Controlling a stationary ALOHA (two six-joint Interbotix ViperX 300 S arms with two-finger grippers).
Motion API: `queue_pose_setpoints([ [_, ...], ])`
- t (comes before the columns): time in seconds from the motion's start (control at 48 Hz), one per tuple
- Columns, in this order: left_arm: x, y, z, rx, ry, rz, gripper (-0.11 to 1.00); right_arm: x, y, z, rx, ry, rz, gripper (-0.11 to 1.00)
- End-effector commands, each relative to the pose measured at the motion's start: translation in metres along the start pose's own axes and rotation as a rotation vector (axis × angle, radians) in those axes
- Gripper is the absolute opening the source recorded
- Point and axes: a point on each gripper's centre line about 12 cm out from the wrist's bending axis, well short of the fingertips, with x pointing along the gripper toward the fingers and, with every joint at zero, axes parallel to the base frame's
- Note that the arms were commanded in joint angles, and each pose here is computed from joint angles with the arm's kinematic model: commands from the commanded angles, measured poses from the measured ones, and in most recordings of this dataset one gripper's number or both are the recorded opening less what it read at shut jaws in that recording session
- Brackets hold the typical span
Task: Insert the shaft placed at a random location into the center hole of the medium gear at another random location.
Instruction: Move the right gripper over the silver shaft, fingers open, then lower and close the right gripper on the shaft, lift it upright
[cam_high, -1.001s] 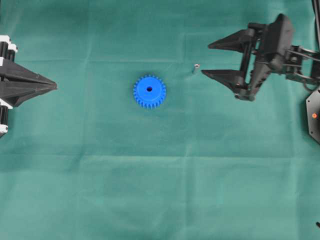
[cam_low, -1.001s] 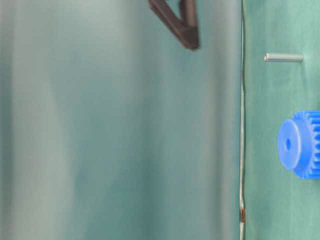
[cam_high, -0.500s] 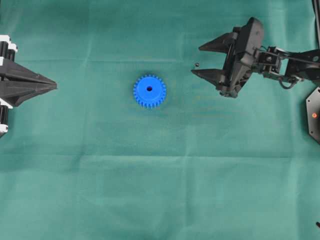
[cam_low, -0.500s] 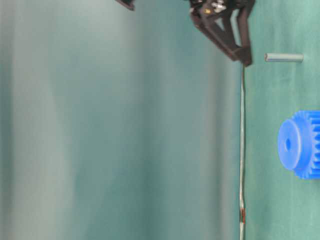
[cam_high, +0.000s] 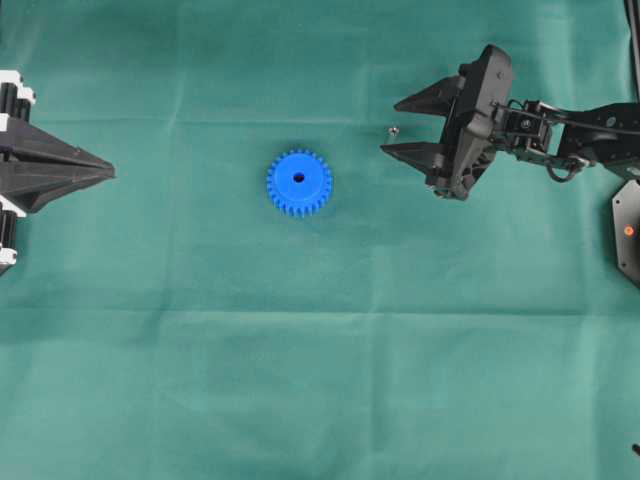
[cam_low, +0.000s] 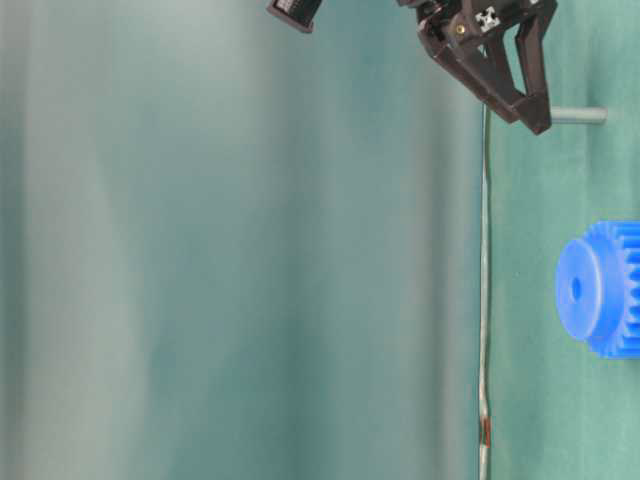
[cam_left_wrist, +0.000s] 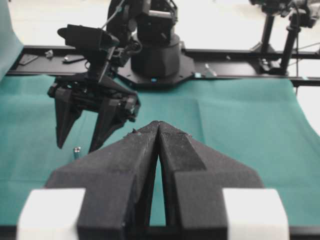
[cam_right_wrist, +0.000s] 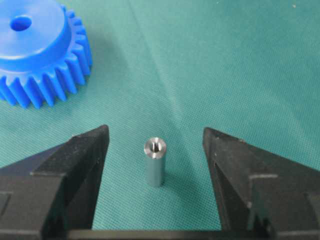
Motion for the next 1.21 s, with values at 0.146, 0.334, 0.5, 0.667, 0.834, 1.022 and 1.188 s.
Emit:
queue_pose_setpoints([
  [0.146,0.002,0.000,0.004,0.002,-0.009,0.002,0.00,0.004,-0.001,0.009,-0.002,-0.034,-0.005,0.65],
  [0.334,0.002,0.000,0.005,0.002,-0.011,0.002,0.00,0.004,-0.002,0.008,-0.004,-0.031,-0.005,0.30],
  [0.5,0.002,0.001,0.005,0.000,-0.009,0.003,0.00,0.004,-0.001,0.008,-0.008,-0.031,-0.003,0.13],
  [0.667,0.002,0.000,0.005,0.000,-0.009,0.002,0.00,0.004,-0.001,0.008,-0.008,-0.032,-0.002,0.13],
  [0.834,0.002,0.000,0.004,0.000,-0.006,0.002,0.00,0.004,-0.001,0.013,-0.005,-0.038,-0.003,0.13],
  [1.022,0.002,0.001,0.003,0.000,0.000,0.003,0.00,-0.006,-0.002,0.033,-0.007,-0.058,-0.002,0.13],
  [1.188,0.002,0.001,0.003,-0.002,0.003,0.003,0.00,-0.014,-0.002,0.055,-0.005,-0.063,-0.002,0.13],
])
